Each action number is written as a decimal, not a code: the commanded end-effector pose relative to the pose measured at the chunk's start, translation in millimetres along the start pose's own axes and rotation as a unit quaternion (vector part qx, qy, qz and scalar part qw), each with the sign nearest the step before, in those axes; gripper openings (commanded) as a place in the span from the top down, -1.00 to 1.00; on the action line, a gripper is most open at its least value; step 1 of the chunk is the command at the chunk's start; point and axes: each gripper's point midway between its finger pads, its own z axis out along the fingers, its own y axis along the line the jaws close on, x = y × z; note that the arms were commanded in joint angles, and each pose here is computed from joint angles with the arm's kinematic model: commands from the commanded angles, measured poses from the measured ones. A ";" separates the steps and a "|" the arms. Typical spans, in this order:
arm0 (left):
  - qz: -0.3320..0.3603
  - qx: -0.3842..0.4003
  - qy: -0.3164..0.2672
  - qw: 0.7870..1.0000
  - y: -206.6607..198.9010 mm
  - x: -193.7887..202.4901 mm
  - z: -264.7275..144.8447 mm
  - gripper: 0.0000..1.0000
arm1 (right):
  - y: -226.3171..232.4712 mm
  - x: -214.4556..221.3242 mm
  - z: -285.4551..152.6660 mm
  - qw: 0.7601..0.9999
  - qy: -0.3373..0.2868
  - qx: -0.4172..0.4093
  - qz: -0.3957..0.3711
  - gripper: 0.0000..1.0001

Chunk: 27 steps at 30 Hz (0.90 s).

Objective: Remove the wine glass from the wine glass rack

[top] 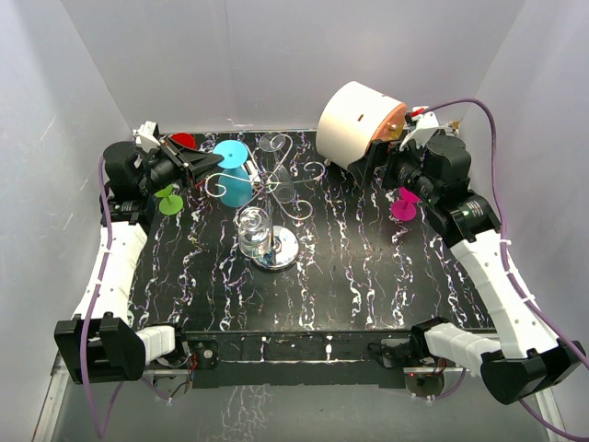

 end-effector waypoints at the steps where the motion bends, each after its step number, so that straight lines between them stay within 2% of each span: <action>1: 0.009 0.029 0.003 1.000 -25.0 -0.7 -5.2 0.91 | 6.6 -24.0 -5.5 0.999 -0.048 -0.007 -0.009 -0.97; 12: 0.009 0.036 -0.005 0.999 -35.3 -9.5 -2.2 1.00 | 7.4 -24.9 -4.9 0.999 -0.047 -0.007 -0.010 -0.97; 27: 0.013 0.045 0.005 0.999 -38.3 -22.6 10.1 1.00 | 8.6 -28.7 -8.0 0.999 -0.052 -0.006 -0.011 -0.97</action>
